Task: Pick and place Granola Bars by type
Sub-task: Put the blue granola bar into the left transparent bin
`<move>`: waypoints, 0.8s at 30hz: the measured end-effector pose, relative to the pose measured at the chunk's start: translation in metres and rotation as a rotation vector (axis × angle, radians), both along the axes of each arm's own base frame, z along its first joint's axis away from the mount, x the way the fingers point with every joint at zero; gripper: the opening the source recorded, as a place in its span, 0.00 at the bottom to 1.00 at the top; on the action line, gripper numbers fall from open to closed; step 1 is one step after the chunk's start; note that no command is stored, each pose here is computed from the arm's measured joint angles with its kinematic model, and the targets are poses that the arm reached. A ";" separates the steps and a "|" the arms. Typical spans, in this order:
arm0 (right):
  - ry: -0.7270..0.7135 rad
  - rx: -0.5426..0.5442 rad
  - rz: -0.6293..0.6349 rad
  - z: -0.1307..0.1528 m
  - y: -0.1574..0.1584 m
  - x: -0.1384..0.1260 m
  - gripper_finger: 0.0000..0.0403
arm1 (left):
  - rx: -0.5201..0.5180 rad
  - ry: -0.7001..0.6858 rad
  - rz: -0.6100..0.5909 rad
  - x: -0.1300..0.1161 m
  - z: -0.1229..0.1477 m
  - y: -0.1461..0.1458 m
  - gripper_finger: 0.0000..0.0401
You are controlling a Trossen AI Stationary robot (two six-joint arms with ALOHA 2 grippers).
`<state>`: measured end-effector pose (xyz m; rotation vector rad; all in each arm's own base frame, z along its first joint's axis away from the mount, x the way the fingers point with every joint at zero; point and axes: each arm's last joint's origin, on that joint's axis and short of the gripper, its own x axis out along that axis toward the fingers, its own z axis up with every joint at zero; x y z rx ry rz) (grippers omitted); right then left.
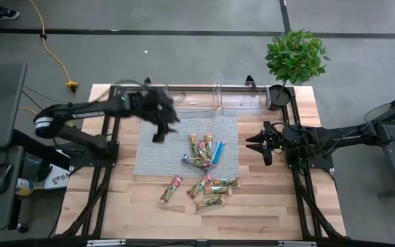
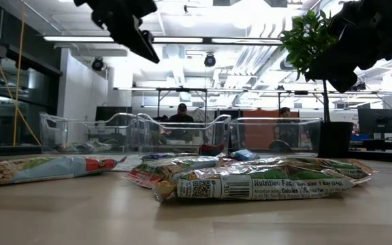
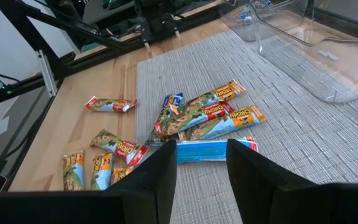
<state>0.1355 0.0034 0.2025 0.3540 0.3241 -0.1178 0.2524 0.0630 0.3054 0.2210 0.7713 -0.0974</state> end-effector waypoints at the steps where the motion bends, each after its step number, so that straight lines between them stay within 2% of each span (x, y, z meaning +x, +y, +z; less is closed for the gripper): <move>1: 0.001 0.000 -0.001 0.000 0.000 0.000 0.31 | 0.030 0.026 -0.030 0.006 -0.005 -0.010 0.49; 5: 0.003 0.001 -0.002 0.000 0.000 0.000 0.31 | 0.110 0.112 -0.111 0.028 -0.026 -0.046 0.49; 12: 0.004 0.011 0.002 0.000 0.000 0.000 0.31 | 0.137 0.245 -0.249 0.063 -0.079 -0.086 0.49; 18: 0.005 0.010 0.013 -0.001 0.000 0.000 0.31 | 0.164 0.299 -0.274 0.080 -0.113 -0.096 0.49; 24: 0.007 0.015 0.028 -0.001 0.001 0.000 0.31 | 0.168 0.280 -0.269 0.092 -0.129 -0.097 0.49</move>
